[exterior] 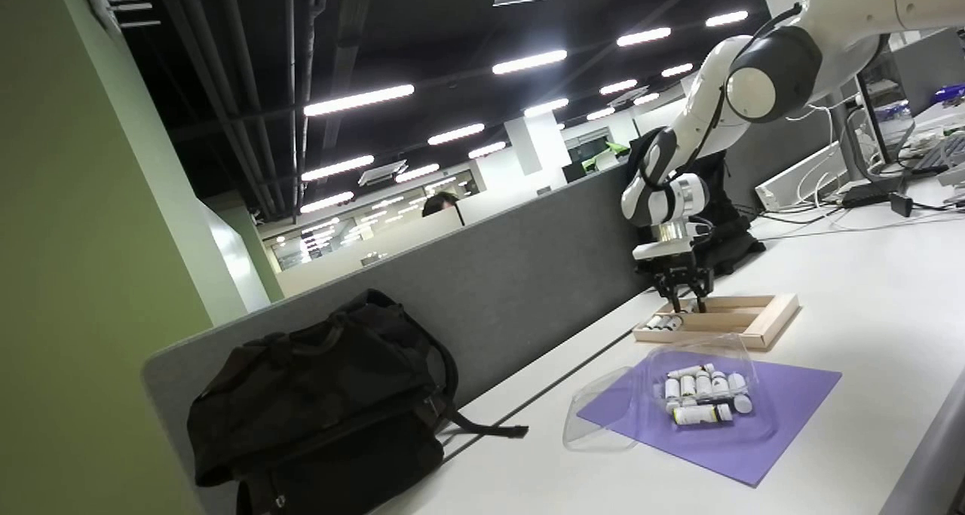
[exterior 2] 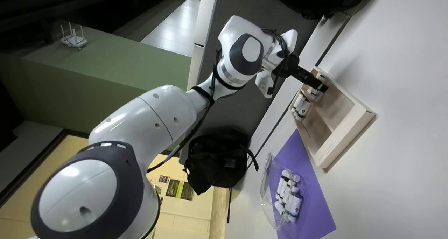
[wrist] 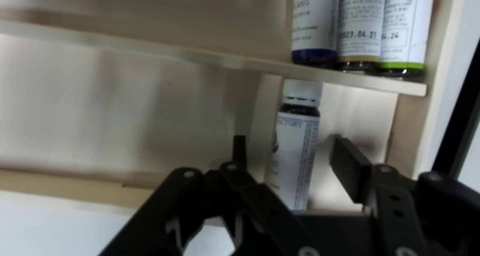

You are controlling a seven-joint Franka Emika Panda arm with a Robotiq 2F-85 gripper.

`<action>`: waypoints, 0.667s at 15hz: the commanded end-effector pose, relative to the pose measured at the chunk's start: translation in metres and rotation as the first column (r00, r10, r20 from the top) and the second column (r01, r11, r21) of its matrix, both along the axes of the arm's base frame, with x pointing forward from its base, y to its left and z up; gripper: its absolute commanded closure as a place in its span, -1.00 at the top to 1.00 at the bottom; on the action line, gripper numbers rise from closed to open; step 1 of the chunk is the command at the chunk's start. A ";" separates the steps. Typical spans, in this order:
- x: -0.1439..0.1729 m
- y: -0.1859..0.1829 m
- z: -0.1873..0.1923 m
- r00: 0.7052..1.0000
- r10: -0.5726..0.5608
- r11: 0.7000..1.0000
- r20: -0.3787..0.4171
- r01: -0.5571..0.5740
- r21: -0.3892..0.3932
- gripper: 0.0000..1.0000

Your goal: Remove the bottle from the right side of the tray and place it in the container

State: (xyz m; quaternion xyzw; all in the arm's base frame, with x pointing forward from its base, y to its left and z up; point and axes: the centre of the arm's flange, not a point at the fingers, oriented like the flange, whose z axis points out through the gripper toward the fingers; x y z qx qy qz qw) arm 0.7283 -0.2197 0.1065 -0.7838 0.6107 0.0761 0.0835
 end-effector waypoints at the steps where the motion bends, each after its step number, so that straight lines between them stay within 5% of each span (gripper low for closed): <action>1: 0.021 -0.003 0.010 1.000 -0.019 1.000 0.004 0.019 -0.006 -0.28; 3: 0.018 0.002 0.019 1.000 0.006 1.000 0.012 -0.006 0.002 -0.52; 5: 0.009 0.009 0.031 0.996 0.088 0.991 0.007 -0.088 0.098 -0.74; 10: -0.022 0.041 0.098 0.965 0.255 0.963 0.053 -0.259 0.075 -0.78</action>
